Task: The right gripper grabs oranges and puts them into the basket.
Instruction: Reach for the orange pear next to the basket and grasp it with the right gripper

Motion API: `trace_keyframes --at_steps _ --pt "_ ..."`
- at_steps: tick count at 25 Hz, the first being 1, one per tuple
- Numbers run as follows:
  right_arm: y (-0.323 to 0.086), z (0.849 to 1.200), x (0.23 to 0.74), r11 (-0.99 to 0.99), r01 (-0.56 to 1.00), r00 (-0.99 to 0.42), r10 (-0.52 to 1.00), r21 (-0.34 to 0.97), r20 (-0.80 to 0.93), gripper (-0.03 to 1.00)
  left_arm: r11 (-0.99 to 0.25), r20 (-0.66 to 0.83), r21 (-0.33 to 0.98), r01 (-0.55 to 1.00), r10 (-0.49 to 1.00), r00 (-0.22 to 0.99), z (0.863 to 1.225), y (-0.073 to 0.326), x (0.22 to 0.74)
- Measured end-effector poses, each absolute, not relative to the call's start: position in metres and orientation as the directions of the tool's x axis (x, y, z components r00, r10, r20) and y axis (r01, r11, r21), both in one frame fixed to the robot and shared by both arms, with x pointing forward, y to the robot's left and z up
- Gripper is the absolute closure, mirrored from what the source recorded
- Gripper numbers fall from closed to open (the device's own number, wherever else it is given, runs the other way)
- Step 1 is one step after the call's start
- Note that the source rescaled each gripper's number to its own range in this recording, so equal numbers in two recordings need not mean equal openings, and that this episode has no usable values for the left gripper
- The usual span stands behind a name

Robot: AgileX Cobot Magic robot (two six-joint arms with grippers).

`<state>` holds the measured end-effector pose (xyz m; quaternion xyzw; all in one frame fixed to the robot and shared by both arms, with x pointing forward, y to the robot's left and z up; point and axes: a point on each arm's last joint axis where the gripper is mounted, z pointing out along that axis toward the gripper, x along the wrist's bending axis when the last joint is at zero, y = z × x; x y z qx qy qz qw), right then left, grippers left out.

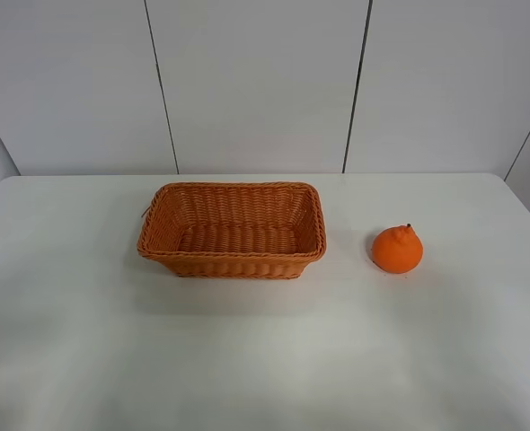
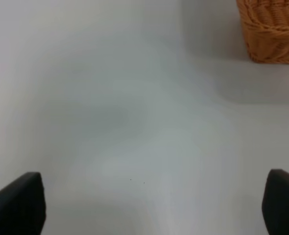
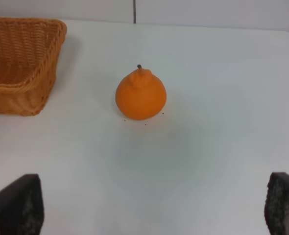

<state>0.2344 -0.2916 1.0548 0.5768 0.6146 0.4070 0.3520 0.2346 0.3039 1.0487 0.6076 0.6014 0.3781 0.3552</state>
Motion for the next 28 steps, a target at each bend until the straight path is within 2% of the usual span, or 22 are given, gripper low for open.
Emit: trace_keyframes --at_steps 10,15,22,28 --pt "-0.292 1.055 0.234 0.004 0.422 -0.088 0.995 0.906 0.037 -0.03 -0.024 0.032 0.886 0.462 0.999 -0.009 1.049 0.304 0.235" --pt "-0.291 1.072 0.255 0.006 0.527 -0.088 0.995 0.85 0.047 -0.03 -0.024 0.032 0.886 0.462 0.999 -0.009 1.049 0.304 0.235" --pt "-0.287 1.108 0.349 0.0 0.757 -0.075 0.993 0.654 0.087 -0.03 -0.024 0.032 0.886 0.462 0.999 -0.009 1.049 0.304 0.235" --pt "-0.284 1.095 0.459 -0.005 0.904 -0.049 0.992 0.427 0.115 -0.03 -0.024 0.032 0.886 0.462 0.999 -0.009 1.049 0.304 0.235"
